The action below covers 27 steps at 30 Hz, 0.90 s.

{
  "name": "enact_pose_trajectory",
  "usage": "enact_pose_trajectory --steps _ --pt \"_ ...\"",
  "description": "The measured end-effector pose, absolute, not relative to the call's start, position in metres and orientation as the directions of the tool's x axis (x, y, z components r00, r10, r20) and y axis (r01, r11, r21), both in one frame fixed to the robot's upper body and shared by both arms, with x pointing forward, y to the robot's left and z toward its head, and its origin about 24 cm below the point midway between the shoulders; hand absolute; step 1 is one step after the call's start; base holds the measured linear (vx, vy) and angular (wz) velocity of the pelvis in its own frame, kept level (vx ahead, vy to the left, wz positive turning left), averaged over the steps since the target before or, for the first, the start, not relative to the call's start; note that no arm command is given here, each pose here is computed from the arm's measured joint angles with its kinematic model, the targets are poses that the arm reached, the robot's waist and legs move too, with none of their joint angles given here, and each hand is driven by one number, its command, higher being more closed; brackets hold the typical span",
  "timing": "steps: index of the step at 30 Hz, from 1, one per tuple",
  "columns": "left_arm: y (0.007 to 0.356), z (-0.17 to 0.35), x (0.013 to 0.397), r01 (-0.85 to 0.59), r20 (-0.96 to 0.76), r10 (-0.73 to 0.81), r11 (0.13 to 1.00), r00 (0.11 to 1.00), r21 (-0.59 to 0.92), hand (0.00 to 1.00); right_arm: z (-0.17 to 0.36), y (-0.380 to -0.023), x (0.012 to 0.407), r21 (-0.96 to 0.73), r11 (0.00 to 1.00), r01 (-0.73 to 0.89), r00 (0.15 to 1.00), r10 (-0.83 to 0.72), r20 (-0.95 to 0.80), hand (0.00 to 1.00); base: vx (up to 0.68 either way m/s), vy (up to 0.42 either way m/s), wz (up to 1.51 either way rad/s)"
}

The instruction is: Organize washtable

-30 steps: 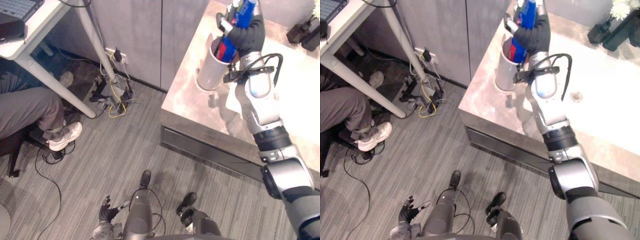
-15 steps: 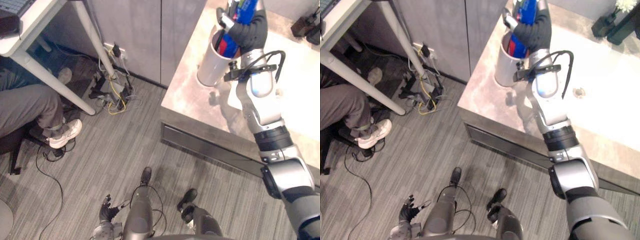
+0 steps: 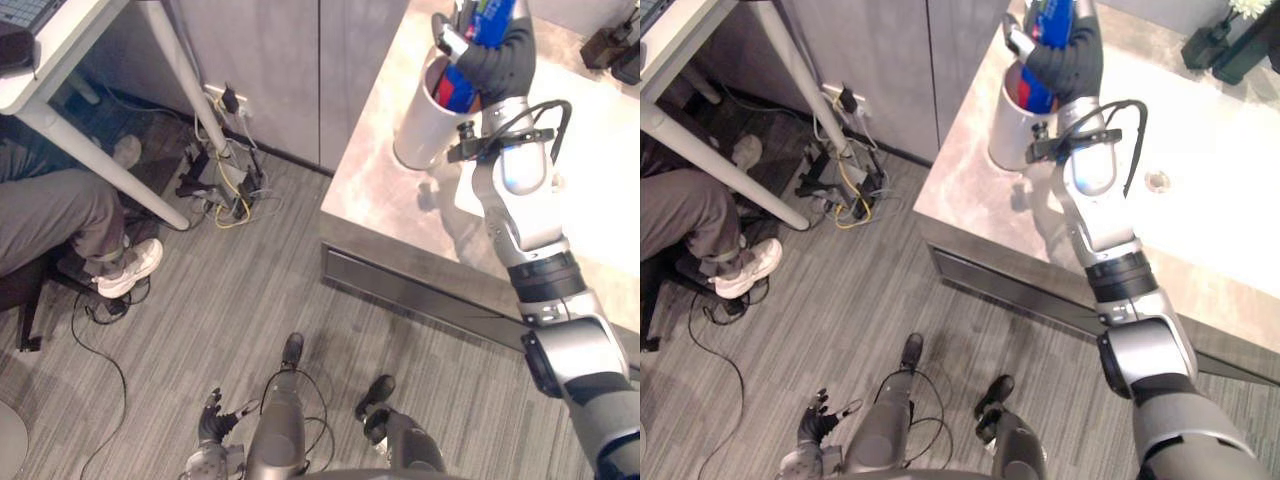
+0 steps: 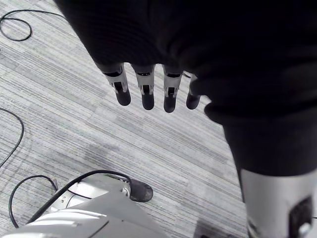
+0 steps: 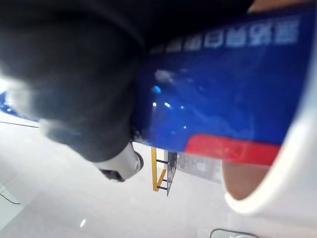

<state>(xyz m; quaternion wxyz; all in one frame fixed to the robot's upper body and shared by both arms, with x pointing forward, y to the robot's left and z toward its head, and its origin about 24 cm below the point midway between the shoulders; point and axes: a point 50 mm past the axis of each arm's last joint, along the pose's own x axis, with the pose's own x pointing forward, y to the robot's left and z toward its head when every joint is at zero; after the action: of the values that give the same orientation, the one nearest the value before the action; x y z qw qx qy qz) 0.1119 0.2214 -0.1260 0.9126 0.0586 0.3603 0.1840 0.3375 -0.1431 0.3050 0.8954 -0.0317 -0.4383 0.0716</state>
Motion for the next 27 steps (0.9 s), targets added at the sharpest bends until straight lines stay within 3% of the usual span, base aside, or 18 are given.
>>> enact_pose_trajectory --steps 27 --pt "0.2215 -0.1238 0.1148 -0.293 -0.623 0.376 0.926 0.686 0.236 0.00 0.3035 -0.1416 0.3383 -0.126 0.986 -0.106 0.613 0.164 0.773 0.00 0.00 -0.002 0.00"
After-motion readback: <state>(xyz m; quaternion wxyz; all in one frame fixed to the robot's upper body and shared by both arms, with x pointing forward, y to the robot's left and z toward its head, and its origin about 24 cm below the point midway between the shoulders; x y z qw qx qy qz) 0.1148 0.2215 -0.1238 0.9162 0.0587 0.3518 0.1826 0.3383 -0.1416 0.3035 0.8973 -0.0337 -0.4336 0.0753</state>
